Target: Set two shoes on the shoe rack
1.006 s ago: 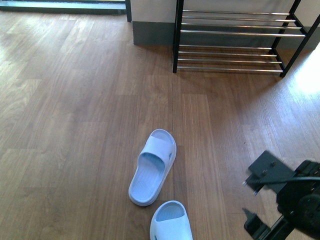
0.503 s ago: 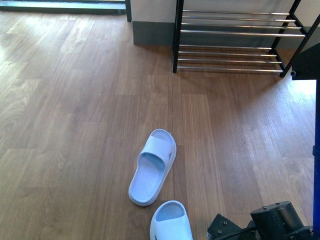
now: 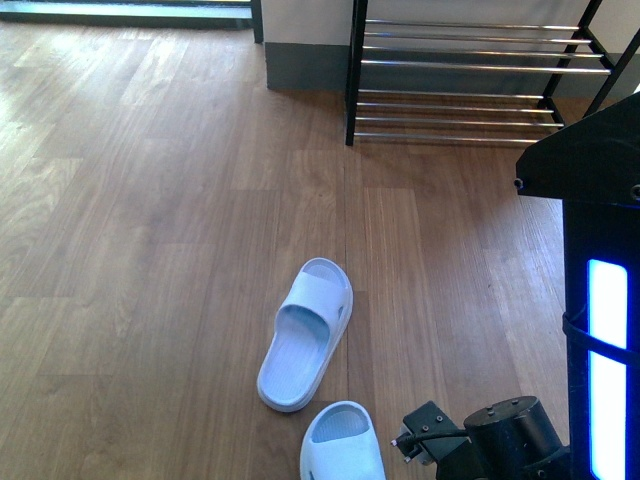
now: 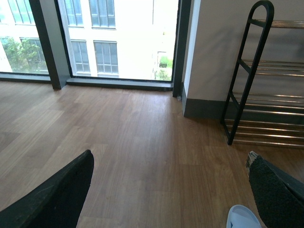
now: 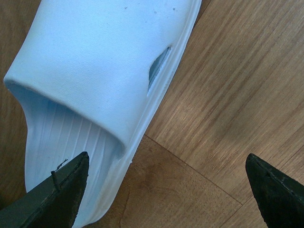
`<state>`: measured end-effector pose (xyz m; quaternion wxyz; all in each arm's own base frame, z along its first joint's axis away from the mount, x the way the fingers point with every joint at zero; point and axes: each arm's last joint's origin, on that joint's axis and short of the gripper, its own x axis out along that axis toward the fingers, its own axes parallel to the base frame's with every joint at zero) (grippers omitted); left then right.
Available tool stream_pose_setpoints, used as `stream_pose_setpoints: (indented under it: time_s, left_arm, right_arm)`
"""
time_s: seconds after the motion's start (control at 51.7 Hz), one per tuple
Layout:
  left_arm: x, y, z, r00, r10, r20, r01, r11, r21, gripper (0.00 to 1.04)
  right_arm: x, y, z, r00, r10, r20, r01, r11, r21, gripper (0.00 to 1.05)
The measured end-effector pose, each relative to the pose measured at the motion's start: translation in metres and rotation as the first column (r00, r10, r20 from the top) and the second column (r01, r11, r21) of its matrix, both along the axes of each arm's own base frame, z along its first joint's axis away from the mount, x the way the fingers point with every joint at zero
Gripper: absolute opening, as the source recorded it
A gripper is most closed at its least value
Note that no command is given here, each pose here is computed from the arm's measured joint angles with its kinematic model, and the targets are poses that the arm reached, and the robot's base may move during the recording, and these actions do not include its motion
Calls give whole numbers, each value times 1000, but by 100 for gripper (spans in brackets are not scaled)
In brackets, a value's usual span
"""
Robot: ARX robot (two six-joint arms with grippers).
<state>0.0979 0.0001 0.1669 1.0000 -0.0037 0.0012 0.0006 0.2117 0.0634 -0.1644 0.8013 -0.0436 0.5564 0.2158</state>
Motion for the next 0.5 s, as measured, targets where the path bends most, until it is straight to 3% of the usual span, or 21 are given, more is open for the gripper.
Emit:
stream_pose_setpoints:
  time_s: [0.503]
  left_arm:
    - [0,0,0,1000,0,0,0,1000,0,95]
  right_arm:
    - [0,-3,-17,996,-75,46,74,997,5,96]
